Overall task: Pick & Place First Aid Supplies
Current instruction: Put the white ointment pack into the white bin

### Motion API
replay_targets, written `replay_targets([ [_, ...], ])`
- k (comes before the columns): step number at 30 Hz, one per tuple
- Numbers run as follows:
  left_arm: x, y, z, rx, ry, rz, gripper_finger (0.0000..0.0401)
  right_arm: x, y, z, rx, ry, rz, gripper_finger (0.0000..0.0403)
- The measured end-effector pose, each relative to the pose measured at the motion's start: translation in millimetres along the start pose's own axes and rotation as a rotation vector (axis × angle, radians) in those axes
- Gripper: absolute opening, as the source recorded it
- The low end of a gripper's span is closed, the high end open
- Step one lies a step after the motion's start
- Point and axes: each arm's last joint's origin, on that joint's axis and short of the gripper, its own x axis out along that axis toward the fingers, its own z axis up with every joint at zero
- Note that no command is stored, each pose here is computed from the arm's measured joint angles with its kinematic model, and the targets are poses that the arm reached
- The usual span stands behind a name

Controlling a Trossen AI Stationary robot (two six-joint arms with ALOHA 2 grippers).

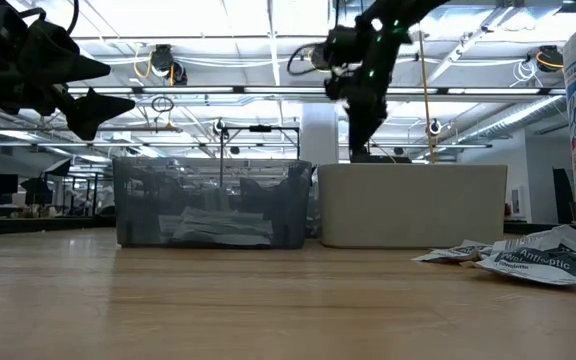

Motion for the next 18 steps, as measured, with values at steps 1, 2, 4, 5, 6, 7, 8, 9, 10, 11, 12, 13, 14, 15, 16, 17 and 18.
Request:
replay_targets([
  [1, 0, 0, 0, 0.000, 0.000, 0.000, 0.0310, -8, 2, -2, 0.014, -0.002, 0.002, 0.0184],
  [2, 0, 0, 0, 0.000, 0.000, 0.000, 0.0310, -17, 3, -6, 0.030, 0.002, 0.004, 0.0183],
  [4, 0, 0, 0, 0.000, 0.000, 0.000, 0.0310, -33, 6, -14, 0.067, 0.021, 0.010, 0.0181],
  [5, 0, 0, 0, 0.000, 0.000, 0.000, 0.0310, -41, 7, -18, 0.084, 0.027, 0.013, 0.0179],
  [6, 0, 0, 0, 0.000, 0.000, 0.000, 0.0310, -48, 8, -23, 0.101, 0.037, 0.020, 0.0178],
  [7, 0, 0, 0, 0.000, 0.000, 0.000, 0.0310, -56, 9, -28, 0.116, 0.055, 0.033, 0.0177],
  [8, 0, 0, 0, 0.000, 0.000, 0.000, 0.0310, -62, 9, -33, 0.128, 0.077, 0.044, 0.0176],
  [9, 0, 0, 0, 0.000, 0.000, 0.000, 0.0310, -68, 10, -38, 0.139, 0.094, 0.054, 0.0176],
  [10, 0, 0, 0, 0.000, 0.000, 0.000, 0.0310, -75, 11, -43, 0.151, 0.103, 0.066, 0.0177],
  [11, 0, 0, 0, 0.000, 0.000, 0.000, 0.0310, -81, 11, -47, 0.162, 0.116, 0.071, 0.0177],
  [12, 0, 0, 0, 0.000, 0.000, 0.000, 0.0310, -86, 11, -52, 0.173, 0.130, 0.070, 0.0178],
  [13, 0, 0, 0, 0.000, 0.000, 0.000, 0.0310, -91, 12, -56, 0.180, 0.146, 0.070, 0.0178],
  [14, 0, 0, 0, 0.000, 0.000, 0.000, 0.0310, -96, 12, -61, 0.184, 0.159, 0.071, 0.0178],
  [15, 0, 0, 0, 0.000, 0.000, 0.000, 0.0310, -102, 12, -66, 0.186, 0.171, 0.070, 0.0177],
  [16, 0, 0, 0, 0.000, 0.000, 0.000, 0.0310, -107, 12, -71, 0.187, 0.182, 0.070, 0.0175],
  [17, 0, 0, 0, 0.000, 0.000, 0.000, 0.0310, -113, 12, -76, 0.187, 0.192, 0.071, 0.0174],
  [18, 0, 0, 0, 0.000, 0.000, 0.000, 0.0310, -119, 13, -81, 0.187, 0.202, 0.071, 0.0173],
])
